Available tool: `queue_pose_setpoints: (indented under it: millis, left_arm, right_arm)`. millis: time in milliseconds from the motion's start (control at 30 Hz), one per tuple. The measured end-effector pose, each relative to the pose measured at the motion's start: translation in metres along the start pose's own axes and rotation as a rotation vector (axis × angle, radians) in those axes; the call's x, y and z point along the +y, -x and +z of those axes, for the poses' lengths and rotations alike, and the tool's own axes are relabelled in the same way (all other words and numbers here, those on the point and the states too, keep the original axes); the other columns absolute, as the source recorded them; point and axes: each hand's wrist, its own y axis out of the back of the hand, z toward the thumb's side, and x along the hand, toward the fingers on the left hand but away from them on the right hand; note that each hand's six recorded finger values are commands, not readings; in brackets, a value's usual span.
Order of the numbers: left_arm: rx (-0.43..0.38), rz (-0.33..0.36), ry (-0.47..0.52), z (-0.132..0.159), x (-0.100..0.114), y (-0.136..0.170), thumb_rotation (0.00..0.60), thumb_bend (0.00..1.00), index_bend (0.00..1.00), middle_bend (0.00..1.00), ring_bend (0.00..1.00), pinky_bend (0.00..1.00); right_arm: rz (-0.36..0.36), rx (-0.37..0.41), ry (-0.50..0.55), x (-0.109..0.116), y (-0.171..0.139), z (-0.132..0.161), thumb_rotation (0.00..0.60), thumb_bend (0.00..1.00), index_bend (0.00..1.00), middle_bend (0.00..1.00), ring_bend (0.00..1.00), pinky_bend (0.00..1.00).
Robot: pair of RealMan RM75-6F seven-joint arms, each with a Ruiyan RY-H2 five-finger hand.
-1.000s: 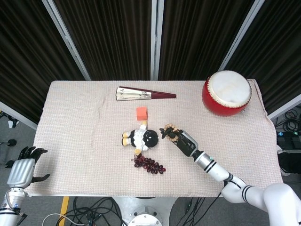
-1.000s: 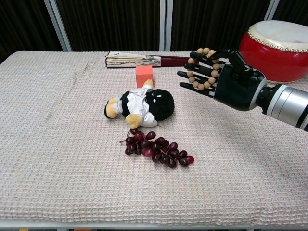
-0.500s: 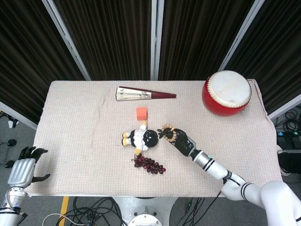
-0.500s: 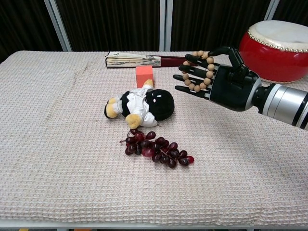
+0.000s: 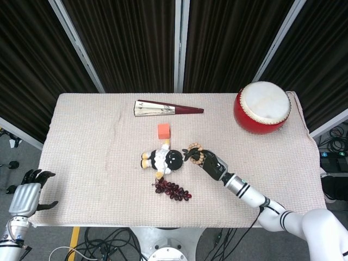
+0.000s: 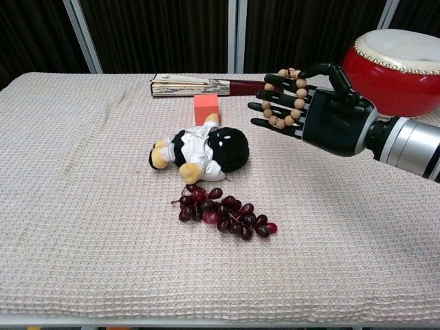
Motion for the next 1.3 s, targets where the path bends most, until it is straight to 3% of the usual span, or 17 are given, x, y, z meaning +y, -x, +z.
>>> queue_pose_setpoints:
  millis: [233, 433, 533, 667, 767, 900, 967, 1033, 1100, 1200, 1300]
  left_arm:
    - [-0.006, 0.000, 0.000, 0.002, 0.000, 0.000, 0.600, 0.00, 0.23, 0.19, 0.08, 0.05]
    - [-0.008, 0.001, -0.001, 0.002, 0.000, -0.001, 0.600, 0.00, 0.23, 0.19, 0.08, 0.05]
    - [-0.007, 0.000, 0.000, 0.002, 0.000, -0.001, 0.600, 0.00, 0.23, 0.19, 0.08, 0.05]
    - [-0.006, -0.002, 0.001, 0.002, -0.001, -0.001, 0.600, 0.00, 0.23, 0.19, 0.08, 0.05]
    - [-0.007, -0.001, 0.002, 0.002, -0.001, -0.001, 0.600, 0.00, 0.23, 0.19, 0.08, 0.05]
    - [-0.006, -0.002, 0.002, 0.002, -0.001, -0.001, 0.600, 0.00, 0.23, 0.19, 0.08, 0.05]
    - [-0.005, -0.002, 0.003, 0.002, -0.001, -0.001, 0.600, 0.00, 0.23, 0.19, 0.08, 0.05]
    - [-0.005, -0.002, 0.004, 0.002, -0.001, 0.000, 0.600, 0.00, 0.23, 0.19, 0.08, 0.05]
    - [-0.006, -0.001, 0.002, 0.002, 0.000, 0.000, 0.600, 0.00, 0.23, 0.19, 0.08, 0.05]
    - [-0.009, 0.000, 0.002, 0.002, 0.000, -0.001, 0.600, 0.00, 0.23, 0.19, 0.08, 0.05]
    - [-0.012, -0.001, 0.001, 0.003, 0.000, -0.002, 0.600, 0.00, 0.23, 0.19, 0.08, 0.05]
  right_arm:
    - [0.004, -0.005, -0.046, 0.003, -0.006, 0.003, 0.132, 1.00, 0.29, 0.34, 0.00, 0.00]
    - [0.005, -0.014, -0.069, 0.005, -0.008, 0.003, 0.193, 1.00, 0.23, 0.30, 0.00, 0.00]
    - [0.005, -0.011, -0.067, 0.006, -0.009, 0.004, 0.260, 1.00, 0.22, 0.30, 0.00, 0.00]
    - [0.009, -0.007, -0.065, 0.007, -0.010, 0.006, 0.401, 1.00, 0.21, 0.30, 0.00, 0.00]
    - [0.016, -0.006, -0.069, 0.006, -0.011, 0.006, 0.457, 1.00, 0.20, 0.30, 0.00, 0.00]
    - [0.014, 0.002, -0.084, 0.008, -0.012, 0.007, 0.374, 1.00, 0.16, 0.29, 0.00, 0.00]
    - [0.012, 0.004, -0.107, 0.008, -0.012, 0.007, 0.364, 1.00, 0.15, 0.30, 0.00, 0.00]
    - [0.008, 0.005, -0.147, 0.009, -0.012, 0.006, 0.361, 0.96, 0.17, 0.33, 0.00, 0.00]
    - [0.002, 0.006, -0.193, 0.010, -0.013, 0.007, 0.382, 0.90, 0.26, 0.36, 0.02, 0.00]
    - [-0.019, 0.008, -0.285, 0.012, -0.016, 0.007, 0.583, 0.89, 0.42, 0.40, 0.07, 0.00]
    - [-0.047, 0.014, -0.383, 0.012, -0.021, 0.009, 0.600, 0.78, 0.45, 0.42, 0.08, 0.00]
